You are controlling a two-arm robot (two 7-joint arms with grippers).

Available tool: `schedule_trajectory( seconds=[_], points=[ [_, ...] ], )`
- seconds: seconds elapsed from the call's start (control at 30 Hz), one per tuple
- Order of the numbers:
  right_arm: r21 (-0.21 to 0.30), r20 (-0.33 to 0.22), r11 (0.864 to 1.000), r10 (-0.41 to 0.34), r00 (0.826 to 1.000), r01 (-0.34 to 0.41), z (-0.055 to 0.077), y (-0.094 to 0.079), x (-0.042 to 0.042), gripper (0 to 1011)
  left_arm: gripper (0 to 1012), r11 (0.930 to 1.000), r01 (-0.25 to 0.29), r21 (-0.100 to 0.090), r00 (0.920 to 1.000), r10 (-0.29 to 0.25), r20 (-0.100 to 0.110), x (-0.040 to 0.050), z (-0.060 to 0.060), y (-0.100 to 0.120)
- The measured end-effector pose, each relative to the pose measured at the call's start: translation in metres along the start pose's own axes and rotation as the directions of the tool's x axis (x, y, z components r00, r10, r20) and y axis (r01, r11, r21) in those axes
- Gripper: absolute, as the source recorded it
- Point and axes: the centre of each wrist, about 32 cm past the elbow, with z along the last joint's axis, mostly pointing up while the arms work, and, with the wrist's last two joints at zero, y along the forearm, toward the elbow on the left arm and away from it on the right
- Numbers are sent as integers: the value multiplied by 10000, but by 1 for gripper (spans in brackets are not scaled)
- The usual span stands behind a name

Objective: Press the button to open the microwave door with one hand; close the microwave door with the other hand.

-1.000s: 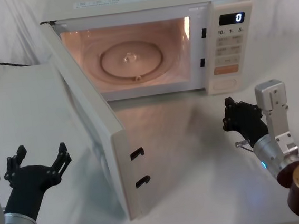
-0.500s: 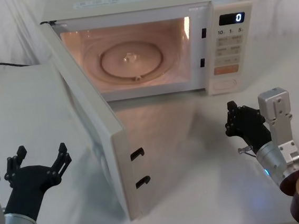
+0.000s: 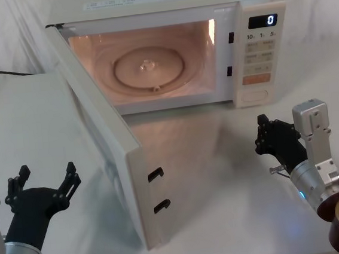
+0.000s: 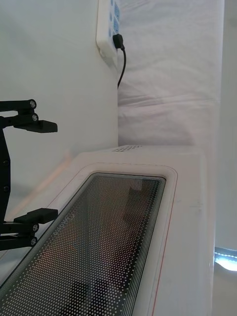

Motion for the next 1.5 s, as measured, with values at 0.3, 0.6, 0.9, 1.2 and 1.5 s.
schedule_trajectory(
  seconds=[0.3, 0.6, 0.9, 1.2, 1.5],
  points=[
    [-7, -9, 10000, 1, 10000, -1, 0, 2, -1, 0, 1001, 10000, -1, 0, 10000, 1, 0, 0, 0, 0],
    [-9, -13, 10000, 0, 10000, 0, 1, 4, -1, 0, 1001, 10000, 0, 0, 10000, 0, -1, 0, 0, 0],
    [-7, -13, 10000, 0, 10000, 0, 2, 4, -1, 0, 1001, 10000, 0, 0, 10000, 0, 0, 0, 0, 0],
    [-9, -13, 10000, 0, 10000, 0, 1, 4, -1, 0, 1001, 10000, -1, 0, 10000, 1, 1, 0, 0, 0],
    [-8, -13, 10000, 1, 10000, -1, 1, 4, -1, 0, 1001, 10000, 0, 0, 10000, 0, 0, 0, 0, 0]
  ],
)
